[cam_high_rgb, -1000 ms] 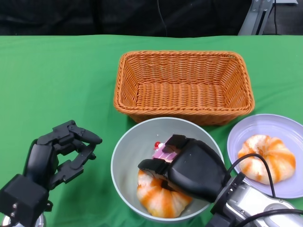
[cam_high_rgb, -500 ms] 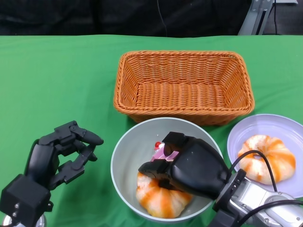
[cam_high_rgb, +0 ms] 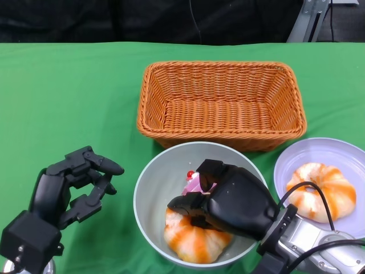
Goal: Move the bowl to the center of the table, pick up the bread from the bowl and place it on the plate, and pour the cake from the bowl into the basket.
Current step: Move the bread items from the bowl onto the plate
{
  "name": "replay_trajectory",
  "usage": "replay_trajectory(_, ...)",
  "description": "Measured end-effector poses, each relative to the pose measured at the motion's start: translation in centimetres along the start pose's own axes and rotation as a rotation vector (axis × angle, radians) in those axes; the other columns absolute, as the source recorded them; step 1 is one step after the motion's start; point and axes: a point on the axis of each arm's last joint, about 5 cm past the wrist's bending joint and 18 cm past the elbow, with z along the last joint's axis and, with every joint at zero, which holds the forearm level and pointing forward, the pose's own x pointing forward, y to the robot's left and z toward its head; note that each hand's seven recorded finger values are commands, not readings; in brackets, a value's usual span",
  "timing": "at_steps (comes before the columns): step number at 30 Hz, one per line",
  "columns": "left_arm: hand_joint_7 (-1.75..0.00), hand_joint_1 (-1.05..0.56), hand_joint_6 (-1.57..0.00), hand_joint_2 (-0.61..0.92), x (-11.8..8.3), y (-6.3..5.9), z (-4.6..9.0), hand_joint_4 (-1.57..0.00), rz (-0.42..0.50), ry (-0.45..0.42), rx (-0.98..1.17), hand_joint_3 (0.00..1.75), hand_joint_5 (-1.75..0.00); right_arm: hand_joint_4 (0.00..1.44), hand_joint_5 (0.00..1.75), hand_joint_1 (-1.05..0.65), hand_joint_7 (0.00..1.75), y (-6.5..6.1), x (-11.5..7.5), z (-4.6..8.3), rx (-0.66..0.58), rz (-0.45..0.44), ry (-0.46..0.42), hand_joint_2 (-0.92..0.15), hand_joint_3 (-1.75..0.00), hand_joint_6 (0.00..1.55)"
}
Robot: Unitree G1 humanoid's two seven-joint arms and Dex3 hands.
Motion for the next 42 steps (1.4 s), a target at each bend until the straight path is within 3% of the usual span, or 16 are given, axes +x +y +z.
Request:
replay_trajectory(21, -1.03, 0.04, -0.81, 0.79, -0.02, -0.01, 0.01, -0.77, 0.004, -0.002, 0.0, 0.67, -1.36, 0.69, 1.41, -0.28, 0.06, 0.23, -0.1, -0.24, 0.059, -0.035, 0.022, -0.92, -0.02, 1.18)
replay_trajectory(42, -1.03, 0.03, -0.81, 0.81, -0.08, -0.02, -0.07, -0.76, 0.004, 0.002, -0.001, 0.64, -1.36, 0.72, 1.27, -0.27, 0.07, -0.09, -0.29, -0.78, 0.161, -0.064, 0.05, -0.92, -0.05, 1.14)
